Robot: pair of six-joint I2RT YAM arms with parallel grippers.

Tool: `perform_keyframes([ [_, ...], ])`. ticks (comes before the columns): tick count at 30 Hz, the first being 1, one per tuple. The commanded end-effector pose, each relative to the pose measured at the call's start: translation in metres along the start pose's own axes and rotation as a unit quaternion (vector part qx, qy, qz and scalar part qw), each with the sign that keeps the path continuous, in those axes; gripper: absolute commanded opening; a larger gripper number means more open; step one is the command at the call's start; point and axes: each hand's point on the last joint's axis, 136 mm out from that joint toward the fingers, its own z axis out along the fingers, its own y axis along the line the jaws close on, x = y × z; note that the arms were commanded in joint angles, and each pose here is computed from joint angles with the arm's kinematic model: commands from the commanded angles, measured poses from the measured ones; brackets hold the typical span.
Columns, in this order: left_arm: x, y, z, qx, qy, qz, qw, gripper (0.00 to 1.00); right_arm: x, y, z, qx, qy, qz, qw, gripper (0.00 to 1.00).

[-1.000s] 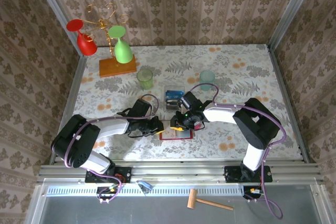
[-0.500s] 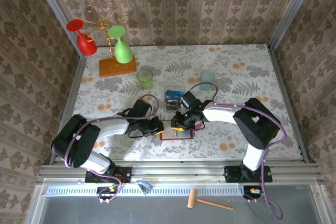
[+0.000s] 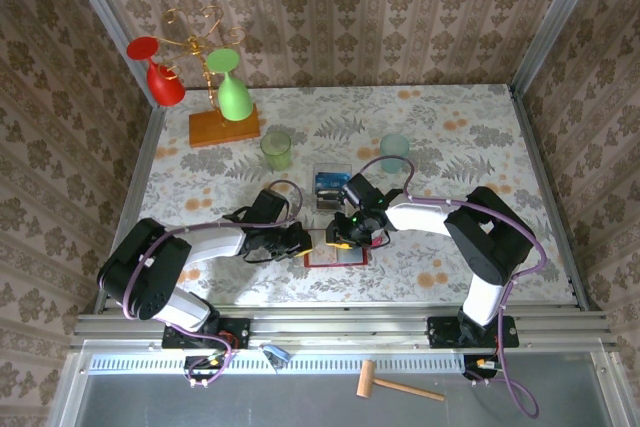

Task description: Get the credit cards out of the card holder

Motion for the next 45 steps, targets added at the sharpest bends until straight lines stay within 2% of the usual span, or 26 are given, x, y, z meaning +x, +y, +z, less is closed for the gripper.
perform_keyframes([
  [1,0.010,0.016,0.000,-0.022,0.012,-0.007,1.000,0.11,0.000,-0.011,-0.003,0.035,-0.003,-0.002,0.999,0.27],
  [18,0.004,0.008,-0.006,-0.022,0.005,-0.001,1.000,0.11,0.000,-0.003,-0.013,0.029,-0.006,-0.008,1.000,0.27],
  [30,-0.013,-0.022,-0.019,-0.008,-0.013,0.023,1.000,0.11,0.000,0.001,-0.025,0.025,-0.018,-0.012,0.999,0.27],
  [36,-0.013,-0.033,-0.013,-0.002,0.000,0.034,0.999,0.12,-0.002,0.004,-0.026,0.008,-0.022,-0.005,1.000,0.27],
  [45,0.000,-0.018,0.005,-0.025,0.029,0.030,0.999,0.11,-0.001,0.008,-0.018,-0.024,-0.011,0.009,1.000,0.27],
])
